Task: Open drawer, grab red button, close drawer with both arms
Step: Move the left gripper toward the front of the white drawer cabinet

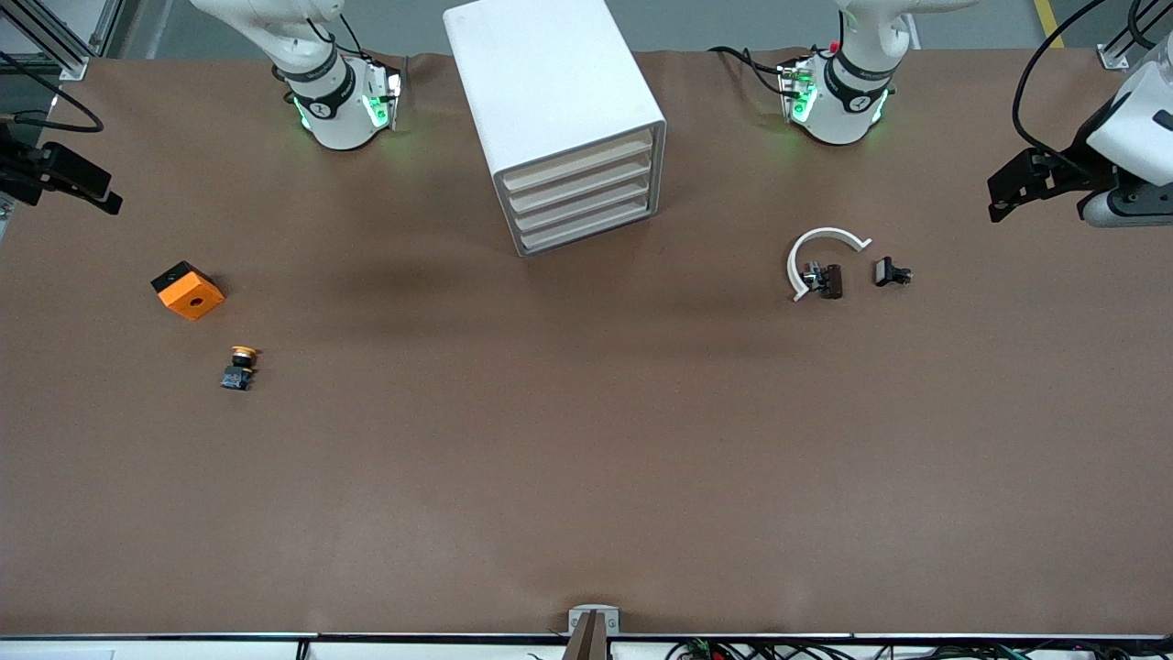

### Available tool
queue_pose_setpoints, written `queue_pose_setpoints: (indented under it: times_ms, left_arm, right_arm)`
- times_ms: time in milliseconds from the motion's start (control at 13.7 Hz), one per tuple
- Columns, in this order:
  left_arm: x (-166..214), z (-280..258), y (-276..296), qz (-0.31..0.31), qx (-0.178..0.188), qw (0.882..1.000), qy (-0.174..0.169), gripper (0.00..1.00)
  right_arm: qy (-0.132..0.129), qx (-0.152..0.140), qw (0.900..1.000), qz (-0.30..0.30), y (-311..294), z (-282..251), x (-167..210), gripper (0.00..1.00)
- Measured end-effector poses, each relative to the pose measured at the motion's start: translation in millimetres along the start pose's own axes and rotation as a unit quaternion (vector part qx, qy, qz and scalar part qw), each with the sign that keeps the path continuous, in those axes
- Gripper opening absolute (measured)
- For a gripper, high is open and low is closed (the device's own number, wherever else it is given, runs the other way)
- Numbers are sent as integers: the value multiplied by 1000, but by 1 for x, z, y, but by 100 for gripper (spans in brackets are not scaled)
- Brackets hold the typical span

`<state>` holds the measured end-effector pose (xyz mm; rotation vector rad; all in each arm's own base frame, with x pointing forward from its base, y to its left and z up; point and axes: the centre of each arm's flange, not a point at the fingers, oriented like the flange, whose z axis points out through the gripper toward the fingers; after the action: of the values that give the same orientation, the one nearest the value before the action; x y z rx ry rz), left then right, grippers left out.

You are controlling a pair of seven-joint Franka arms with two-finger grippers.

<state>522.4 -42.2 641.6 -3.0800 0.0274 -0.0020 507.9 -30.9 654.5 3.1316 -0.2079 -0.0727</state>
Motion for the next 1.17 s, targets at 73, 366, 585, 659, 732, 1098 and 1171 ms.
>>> queue_pose_setpoints:
  times_ms: [73, 366, 585, 659, 732, 1098, 1171]
  left_arm:
    - [1, -1, -1, 0, 0, 1000, 1, 100]
    - [9, 6, -1, -1, -1, 1000, -4, 100]
    - [36, 40, 0, 1, -5, 999, -33, 100]
    - [47, 58, 3, 4, -6, 999, -45, 100]
    - [58, 75, 6, 5, -8, 999, -50, 100]
    - [104, 175, 71, -46, -15, 997, -67, 100]
    - [107, 193, 97, -73, -12, 995, -72, 100]
  right_arm:
    - [1, 0, 1000, 0, 0, 0, -4, 100]
    - [2, -1, 1000, 0, 0, -1, -10, 100]
    - [2, -1, 1000, -1, 0, 1, -10, 100]
    - [2, -1, 1000, -1, 0, 1, -10, 100]
    - [2, -1, 1000, -1, -1, 1, -10, 100]
    - [7, -1, 1000, -3, -3, -1, -10, 100]
    - [11, -1, 1000, -6, -6, -3, -10, 100]
